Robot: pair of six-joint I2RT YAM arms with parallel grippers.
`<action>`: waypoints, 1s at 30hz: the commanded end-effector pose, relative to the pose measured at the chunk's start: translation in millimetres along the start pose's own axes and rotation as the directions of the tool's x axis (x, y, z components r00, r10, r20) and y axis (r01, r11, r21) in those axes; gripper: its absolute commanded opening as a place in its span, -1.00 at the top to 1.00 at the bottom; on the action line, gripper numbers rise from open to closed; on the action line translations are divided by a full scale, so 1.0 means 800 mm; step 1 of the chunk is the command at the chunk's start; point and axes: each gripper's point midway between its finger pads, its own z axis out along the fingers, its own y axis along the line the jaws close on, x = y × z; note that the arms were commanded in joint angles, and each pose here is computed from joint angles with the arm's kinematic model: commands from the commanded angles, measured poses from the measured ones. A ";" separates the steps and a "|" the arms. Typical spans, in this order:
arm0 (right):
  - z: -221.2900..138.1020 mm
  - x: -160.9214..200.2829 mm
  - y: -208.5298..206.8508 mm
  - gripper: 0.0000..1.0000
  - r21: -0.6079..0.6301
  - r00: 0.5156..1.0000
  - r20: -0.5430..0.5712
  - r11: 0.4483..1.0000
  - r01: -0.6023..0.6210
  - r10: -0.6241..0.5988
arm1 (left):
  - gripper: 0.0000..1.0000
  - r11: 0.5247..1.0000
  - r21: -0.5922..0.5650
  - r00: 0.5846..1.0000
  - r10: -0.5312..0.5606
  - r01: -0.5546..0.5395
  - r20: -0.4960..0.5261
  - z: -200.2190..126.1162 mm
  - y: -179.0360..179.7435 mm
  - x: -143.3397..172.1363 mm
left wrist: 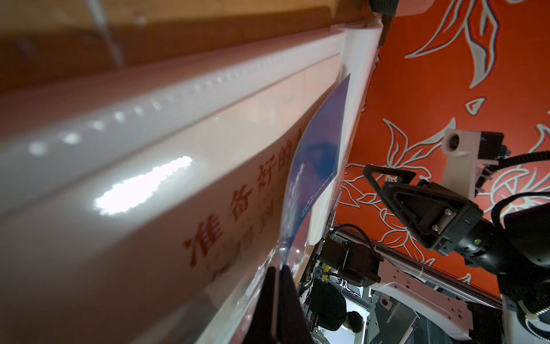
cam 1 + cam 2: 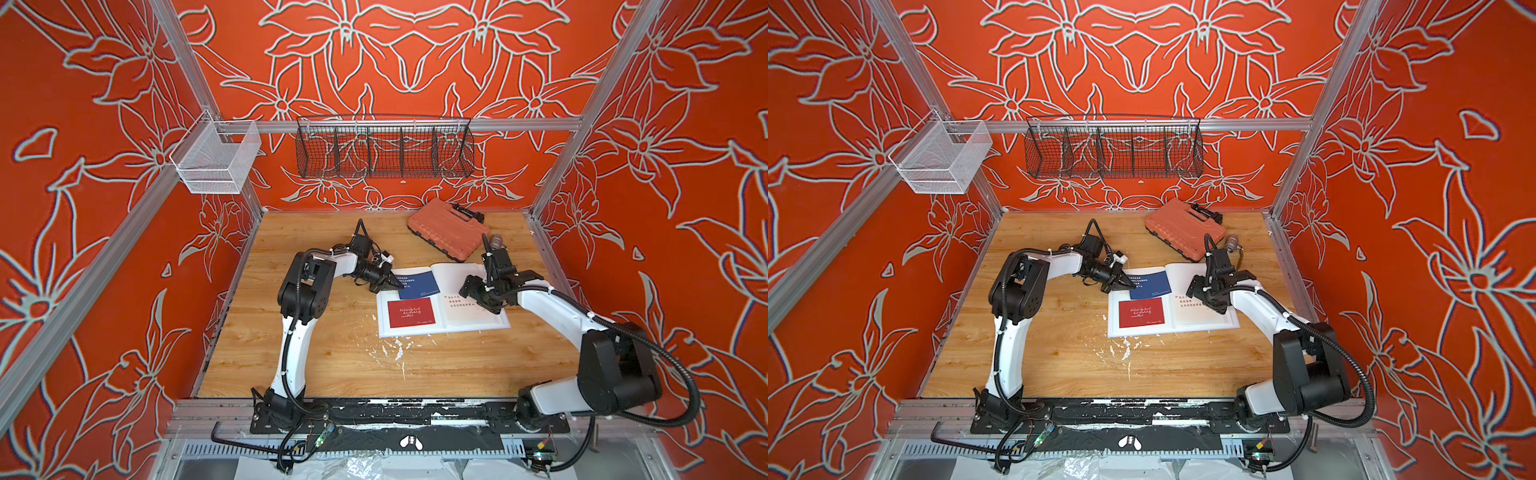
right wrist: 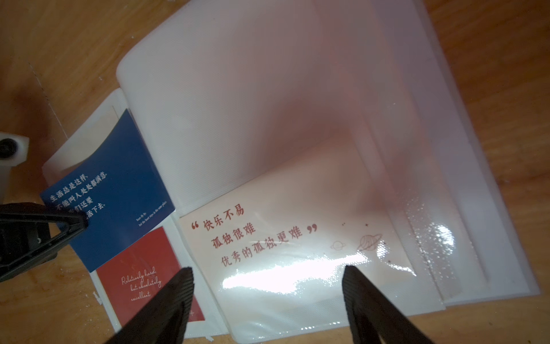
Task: Place the photos into the photo albums
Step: Insert the photo into the photo album.
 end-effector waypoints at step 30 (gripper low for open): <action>0.004 -0.021 0.010 -0.63 -0.006 1.000 -0.007 1.000 0.027 -0.027 | 1.00 0.986 -0.128 0.993 0.099 -0.106 -0.065 0.018 0.003 -0.007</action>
